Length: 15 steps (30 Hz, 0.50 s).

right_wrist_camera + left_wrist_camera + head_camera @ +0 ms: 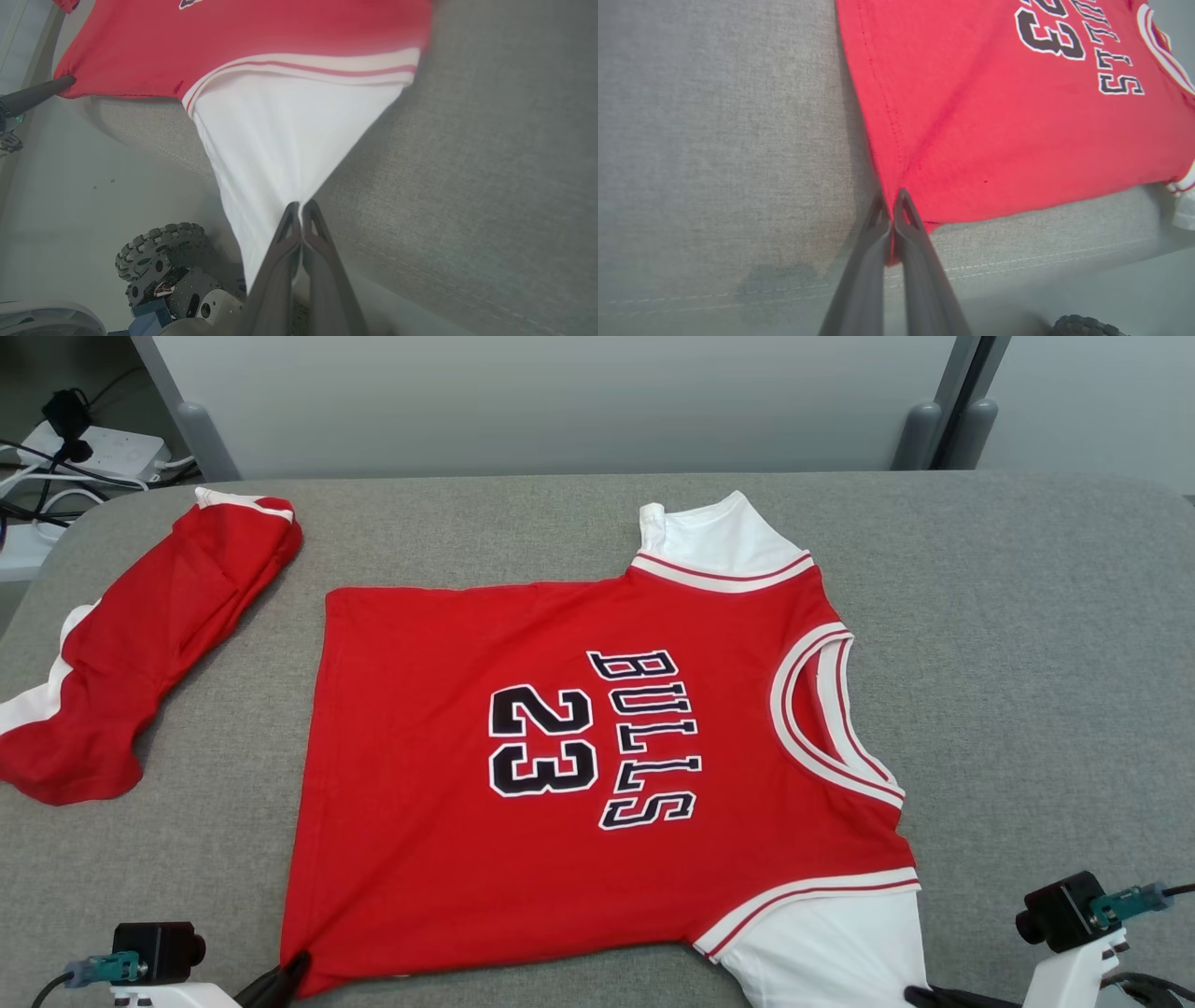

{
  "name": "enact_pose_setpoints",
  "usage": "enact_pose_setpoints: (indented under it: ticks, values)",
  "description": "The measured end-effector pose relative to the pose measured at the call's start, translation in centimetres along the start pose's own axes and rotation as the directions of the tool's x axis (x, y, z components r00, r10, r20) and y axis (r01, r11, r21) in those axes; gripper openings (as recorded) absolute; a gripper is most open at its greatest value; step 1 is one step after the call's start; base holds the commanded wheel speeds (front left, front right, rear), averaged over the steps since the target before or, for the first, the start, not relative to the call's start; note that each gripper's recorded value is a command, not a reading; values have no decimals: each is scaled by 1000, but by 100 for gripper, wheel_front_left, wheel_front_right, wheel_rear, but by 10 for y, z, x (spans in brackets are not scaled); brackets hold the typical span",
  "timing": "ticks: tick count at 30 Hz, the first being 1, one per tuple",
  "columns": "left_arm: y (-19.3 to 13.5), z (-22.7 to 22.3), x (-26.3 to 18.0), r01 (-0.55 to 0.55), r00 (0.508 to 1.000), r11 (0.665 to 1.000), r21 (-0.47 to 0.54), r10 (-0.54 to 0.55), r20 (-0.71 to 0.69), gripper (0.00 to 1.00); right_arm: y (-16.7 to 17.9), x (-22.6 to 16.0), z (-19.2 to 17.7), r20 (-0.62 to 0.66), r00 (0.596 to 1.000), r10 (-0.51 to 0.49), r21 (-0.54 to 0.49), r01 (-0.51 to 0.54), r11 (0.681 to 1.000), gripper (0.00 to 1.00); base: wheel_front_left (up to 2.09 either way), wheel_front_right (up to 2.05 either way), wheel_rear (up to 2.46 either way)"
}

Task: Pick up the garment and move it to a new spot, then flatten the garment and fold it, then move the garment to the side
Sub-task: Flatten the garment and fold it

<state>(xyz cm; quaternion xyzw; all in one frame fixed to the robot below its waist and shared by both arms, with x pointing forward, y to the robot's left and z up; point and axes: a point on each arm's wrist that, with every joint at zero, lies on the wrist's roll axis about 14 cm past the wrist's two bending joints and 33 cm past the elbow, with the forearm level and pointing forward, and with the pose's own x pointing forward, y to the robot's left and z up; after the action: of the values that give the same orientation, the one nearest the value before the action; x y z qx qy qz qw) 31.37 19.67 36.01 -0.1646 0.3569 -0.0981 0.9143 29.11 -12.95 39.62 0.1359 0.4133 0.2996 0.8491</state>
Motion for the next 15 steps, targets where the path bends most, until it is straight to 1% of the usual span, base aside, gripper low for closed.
enact_pose_setpoints:
  ticks: [4, 7, 9, 11, 15]
  values:
    - [-1, 6, -3, -5, 1000, 1000, 15, 5, 11, 0, 9, -4, -6, -38, 999, 35, 47, -33, 998, 0, 0, 0, 0]
    - [-3, 9, -4, 3, 1000, 999, 35, -3, -5, 0, 16, -7, 6, -21, 998, 62, 52, -61, 997, 0, 0, 0, 0]
    - [-3, 10, -5, 8, 999, 998, 67, -6, -32, 0, 12, -10, 19, 8, 999, 54, 40, -54, 998, 0, 0, 0, 0]
    - [-3, 15, -4, 15, 998, 995, 97, -9, -56, 0, 6, -12, 40, 50, 998, 40, 11, -40, 999, 0, 0, 0, 0]
    - [-9, 42, 5, 37, 998, 983, 180, -26, -64, 0, -3, -11, 83, 128, 992, 20, -67, -12, 998, 0, 0, 0, 0]
